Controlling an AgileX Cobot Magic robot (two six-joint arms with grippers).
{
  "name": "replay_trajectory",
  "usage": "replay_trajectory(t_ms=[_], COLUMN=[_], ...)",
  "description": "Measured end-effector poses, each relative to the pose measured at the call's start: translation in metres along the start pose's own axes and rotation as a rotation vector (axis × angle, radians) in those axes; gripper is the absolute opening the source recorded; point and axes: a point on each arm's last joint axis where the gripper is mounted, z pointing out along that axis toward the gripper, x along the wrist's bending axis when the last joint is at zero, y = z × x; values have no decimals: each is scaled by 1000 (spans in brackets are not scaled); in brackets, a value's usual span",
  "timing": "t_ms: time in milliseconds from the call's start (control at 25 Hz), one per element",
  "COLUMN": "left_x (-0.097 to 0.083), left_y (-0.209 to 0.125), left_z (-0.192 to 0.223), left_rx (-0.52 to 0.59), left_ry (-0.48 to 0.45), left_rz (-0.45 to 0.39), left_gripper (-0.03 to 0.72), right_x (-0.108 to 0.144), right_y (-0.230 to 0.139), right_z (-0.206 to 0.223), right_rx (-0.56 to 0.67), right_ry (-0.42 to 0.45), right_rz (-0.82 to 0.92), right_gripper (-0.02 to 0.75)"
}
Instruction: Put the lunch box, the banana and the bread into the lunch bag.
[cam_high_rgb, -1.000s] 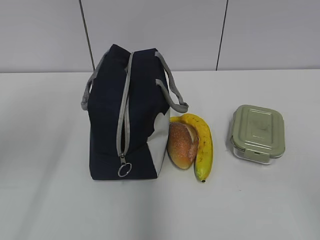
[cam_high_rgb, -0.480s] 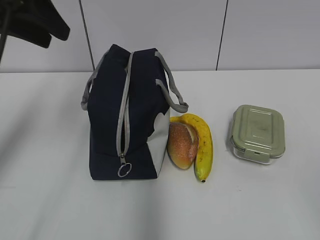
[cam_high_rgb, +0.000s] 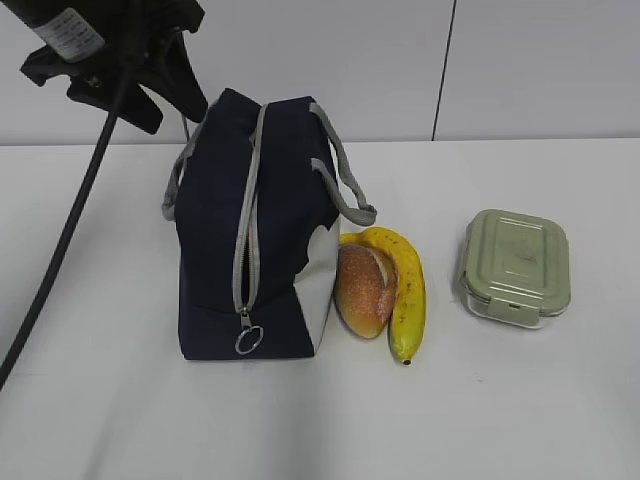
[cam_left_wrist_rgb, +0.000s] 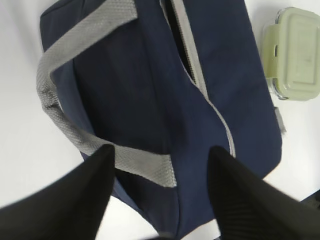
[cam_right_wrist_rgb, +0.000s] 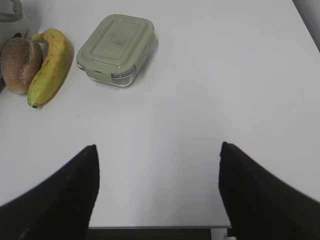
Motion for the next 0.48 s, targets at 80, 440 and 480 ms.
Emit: replay_trajectory(t_ms=[80,440,480], left_x=[1,2,4], left_y=[3,11,12], left_z=[6,31,34], left_rx=[5,20,27], left_ry=[1,-59,-53], left_rz=[-14,-72,-74], left_gripper=[442,517,517], right_x=[0,0,0], right_y=[0,0,0], right_z=[0,0,0], right_rx=[0,0,0], right_ry=[0,0,0], right_rz=[0,0,0], right_gripper=[569,569,569])
